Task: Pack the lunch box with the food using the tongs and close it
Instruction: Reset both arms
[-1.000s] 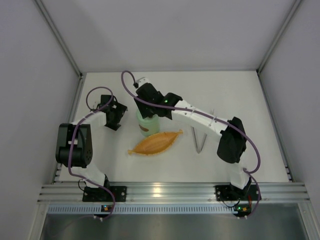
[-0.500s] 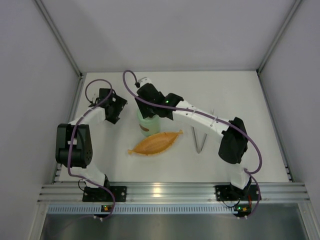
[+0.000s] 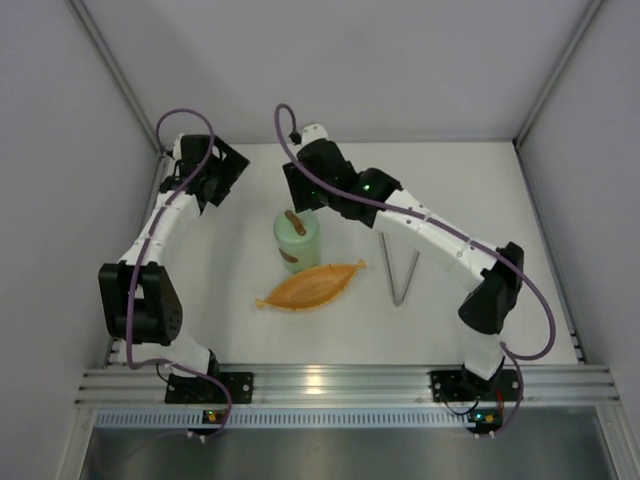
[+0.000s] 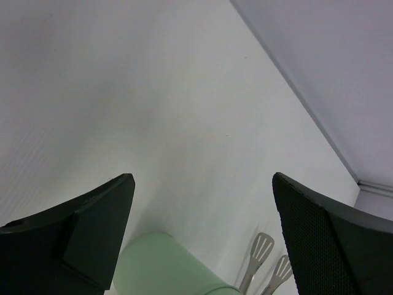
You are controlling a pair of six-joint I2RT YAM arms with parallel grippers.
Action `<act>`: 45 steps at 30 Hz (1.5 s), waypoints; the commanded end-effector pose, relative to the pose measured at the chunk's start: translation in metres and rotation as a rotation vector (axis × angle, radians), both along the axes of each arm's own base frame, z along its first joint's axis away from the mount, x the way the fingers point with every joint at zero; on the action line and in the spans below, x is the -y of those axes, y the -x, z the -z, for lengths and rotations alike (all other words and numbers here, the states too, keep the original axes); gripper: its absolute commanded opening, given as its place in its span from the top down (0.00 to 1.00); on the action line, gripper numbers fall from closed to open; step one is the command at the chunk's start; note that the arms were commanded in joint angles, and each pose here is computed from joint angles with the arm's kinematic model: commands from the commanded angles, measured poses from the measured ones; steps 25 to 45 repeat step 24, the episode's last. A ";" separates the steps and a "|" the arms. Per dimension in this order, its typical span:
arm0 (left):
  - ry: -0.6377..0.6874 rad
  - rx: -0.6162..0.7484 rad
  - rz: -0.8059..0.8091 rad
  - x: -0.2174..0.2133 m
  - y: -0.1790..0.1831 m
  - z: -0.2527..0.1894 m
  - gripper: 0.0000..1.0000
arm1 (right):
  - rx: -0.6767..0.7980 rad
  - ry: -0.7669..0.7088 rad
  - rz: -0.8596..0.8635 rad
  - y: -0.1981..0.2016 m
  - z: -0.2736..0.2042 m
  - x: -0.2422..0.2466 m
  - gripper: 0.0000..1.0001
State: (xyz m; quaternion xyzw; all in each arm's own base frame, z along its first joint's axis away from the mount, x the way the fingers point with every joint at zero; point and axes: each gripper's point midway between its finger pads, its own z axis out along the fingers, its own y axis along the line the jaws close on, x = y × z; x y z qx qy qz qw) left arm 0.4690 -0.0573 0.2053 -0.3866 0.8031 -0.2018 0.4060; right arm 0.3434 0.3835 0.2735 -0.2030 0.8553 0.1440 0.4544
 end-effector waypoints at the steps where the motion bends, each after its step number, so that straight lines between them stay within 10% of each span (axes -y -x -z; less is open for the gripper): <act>1: -0.099 0.131 0.113 0.011 0.002 -0.067 0.01 | 0.174 -0.210 0.120 -0.014 -0.105 0.055 0.44; 17: -0.454 0.377 0.544 0.106 0.085 -0.175 0.01 | 0.389 -0.254 0.548 0.066 -0.115 0.274 0.01; 45: -0.477 0.386 0.613 0.121 0.100 -0.162 0.01 | 0.421 -0.227 0.643 0.090 -0.102 0.314 0.00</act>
